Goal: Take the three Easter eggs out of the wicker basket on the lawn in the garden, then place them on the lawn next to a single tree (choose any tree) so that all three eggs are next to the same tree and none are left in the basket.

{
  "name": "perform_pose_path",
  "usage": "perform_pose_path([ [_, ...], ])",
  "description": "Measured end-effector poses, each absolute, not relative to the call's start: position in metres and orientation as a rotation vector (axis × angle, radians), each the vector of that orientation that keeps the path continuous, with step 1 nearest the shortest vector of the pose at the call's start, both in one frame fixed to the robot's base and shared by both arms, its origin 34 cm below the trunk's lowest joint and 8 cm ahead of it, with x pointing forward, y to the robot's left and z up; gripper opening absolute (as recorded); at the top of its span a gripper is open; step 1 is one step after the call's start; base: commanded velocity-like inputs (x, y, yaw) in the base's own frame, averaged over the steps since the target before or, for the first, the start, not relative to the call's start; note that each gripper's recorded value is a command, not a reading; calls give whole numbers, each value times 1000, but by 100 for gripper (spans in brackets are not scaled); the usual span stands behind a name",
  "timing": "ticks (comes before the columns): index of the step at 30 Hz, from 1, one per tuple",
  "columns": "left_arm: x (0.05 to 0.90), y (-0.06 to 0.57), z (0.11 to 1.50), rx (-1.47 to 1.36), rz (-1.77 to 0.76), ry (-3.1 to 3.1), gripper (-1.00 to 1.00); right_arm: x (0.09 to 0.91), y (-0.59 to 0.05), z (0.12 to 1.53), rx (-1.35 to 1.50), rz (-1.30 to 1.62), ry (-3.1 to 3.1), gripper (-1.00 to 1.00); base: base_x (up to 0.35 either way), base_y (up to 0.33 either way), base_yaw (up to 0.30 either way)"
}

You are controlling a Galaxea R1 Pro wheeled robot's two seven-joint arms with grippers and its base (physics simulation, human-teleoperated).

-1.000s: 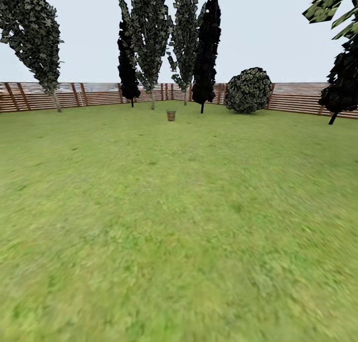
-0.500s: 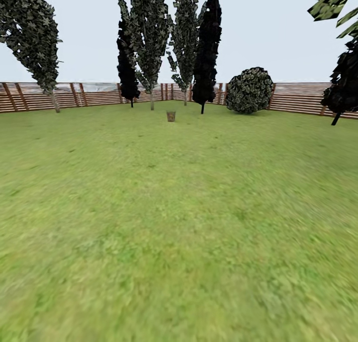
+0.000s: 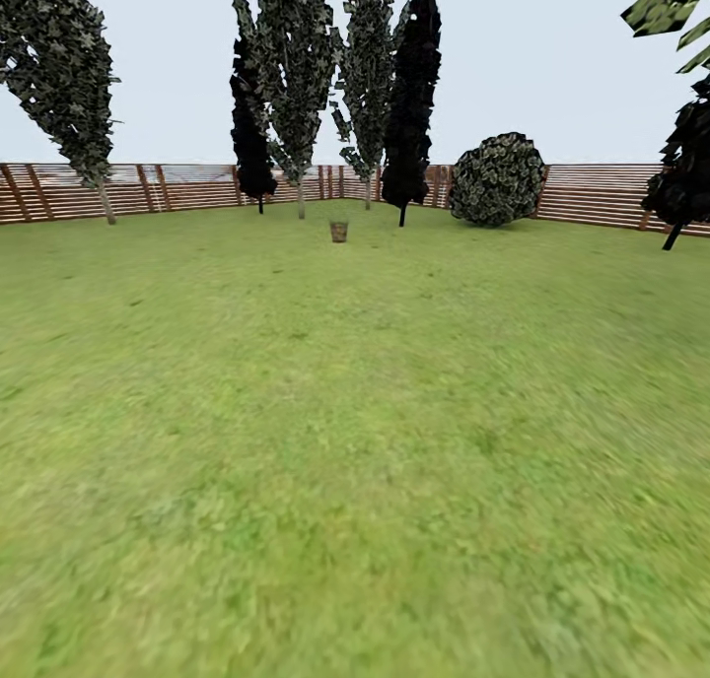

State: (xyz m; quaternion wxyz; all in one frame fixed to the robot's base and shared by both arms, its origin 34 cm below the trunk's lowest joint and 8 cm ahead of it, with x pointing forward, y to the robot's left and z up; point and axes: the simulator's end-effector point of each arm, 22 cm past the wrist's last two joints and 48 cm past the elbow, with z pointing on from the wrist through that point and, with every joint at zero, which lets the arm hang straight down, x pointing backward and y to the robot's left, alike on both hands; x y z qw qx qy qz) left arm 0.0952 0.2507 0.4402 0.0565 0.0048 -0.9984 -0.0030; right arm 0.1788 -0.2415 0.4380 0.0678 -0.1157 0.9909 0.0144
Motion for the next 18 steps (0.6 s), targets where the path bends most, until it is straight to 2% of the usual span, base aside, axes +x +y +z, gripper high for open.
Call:
perform_pose_path([
  [18, 95, 251, 440, 15, -9, -3029, 100, 179, -241, 438, -348, 44, 2985, 100, 323, 0, 0],
])
